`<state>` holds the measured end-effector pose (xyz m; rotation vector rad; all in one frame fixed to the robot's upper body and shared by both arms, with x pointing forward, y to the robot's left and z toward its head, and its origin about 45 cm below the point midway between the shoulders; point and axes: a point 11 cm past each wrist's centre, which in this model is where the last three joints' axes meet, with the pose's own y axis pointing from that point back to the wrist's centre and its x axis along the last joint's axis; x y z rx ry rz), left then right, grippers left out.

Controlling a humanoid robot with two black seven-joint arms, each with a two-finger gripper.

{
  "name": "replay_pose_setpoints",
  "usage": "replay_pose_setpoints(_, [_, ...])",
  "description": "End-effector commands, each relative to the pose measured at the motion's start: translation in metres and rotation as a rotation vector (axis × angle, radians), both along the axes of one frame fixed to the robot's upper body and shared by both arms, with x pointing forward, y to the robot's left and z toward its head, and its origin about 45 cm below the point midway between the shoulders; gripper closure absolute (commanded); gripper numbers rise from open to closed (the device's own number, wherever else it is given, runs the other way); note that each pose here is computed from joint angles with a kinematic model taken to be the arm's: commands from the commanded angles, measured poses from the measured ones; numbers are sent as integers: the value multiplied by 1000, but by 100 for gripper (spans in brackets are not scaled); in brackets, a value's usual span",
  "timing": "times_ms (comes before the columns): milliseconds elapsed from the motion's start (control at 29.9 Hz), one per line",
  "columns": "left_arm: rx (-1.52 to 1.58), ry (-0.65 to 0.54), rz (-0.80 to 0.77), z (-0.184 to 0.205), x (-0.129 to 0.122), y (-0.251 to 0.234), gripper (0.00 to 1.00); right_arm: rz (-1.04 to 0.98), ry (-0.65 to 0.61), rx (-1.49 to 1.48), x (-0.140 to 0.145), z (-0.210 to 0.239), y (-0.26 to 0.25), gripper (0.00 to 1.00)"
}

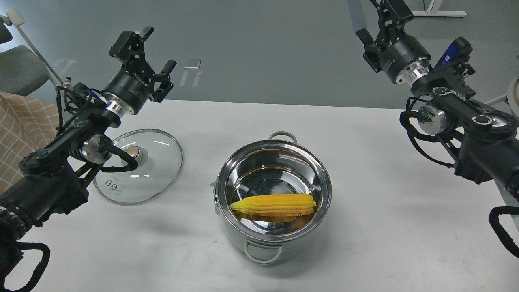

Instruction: Open pot and put corn in

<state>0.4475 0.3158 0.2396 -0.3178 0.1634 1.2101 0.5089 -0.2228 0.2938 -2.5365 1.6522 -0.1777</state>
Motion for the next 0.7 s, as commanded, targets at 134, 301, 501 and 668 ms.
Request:
replay_pose_setpoints(134, [-68,20,-66,-17,-3,-38,2,27,62,177,-7,-20,13,0])
replay_pose_setpoints(301, [-46,15,-95,-18,-5,-43,2,24,95,218,-12,-34,16,0])
replay_pose_setpoints(501, [-47,14,-94,-18,-5,-42,2,18,117,236,-17,-46,16,0])
replay_pose_setpoints(668, [-51,10,-92,-17,-5,-40,2,18,112,240,-16,-44,16,0])
